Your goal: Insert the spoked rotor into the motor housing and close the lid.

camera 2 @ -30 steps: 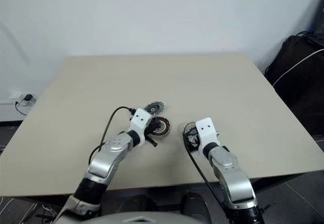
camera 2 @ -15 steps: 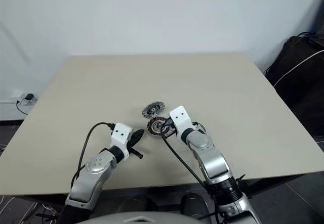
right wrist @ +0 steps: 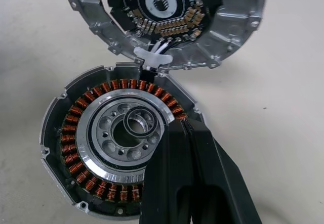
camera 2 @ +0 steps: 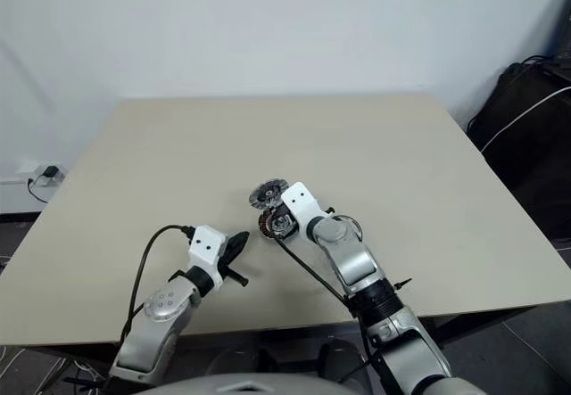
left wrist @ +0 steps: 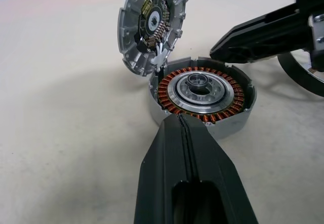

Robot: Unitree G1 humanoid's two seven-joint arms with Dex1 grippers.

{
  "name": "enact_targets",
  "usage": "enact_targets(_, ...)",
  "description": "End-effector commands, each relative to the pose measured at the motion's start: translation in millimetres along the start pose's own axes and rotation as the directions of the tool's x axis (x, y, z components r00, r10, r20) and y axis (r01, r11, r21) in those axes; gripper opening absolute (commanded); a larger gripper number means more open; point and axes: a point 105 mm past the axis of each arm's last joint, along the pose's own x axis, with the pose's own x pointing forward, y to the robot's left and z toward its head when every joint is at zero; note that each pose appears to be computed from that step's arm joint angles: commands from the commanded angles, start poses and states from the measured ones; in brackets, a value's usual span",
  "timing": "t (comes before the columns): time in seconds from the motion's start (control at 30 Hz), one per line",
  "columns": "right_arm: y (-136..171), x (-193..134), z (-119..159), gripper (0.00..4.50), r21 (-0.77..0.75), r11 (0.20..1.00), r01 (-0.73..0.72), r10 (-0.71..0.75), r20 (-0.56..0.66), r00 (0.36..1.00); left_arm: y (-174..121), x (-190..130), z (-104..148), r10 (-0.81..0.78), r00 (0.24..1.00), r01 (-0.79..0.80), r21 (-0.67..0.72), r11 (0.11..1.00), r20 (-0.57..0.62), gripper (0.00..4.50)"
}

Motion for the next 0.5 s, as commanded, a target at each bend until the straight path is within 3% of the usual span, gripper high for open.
enact_targets(0.03,-0.8,1.3,16.3,0.03,-0.037,0.999,-0.011,0.012,0.037,0.999,1.8,-2.9,12.8,-0.009,0.999,0.009,-0.003,1.0,0.046,0.0)
enact_targets(0.5,7.4,8.3,23.2,0.03,-0.085,0.994,-0.072,0.075,0.027,0.997,-8.6,-3.2,4.1,-0.048,0.999,0.05,-0.072,0.996,0.021,0.0)
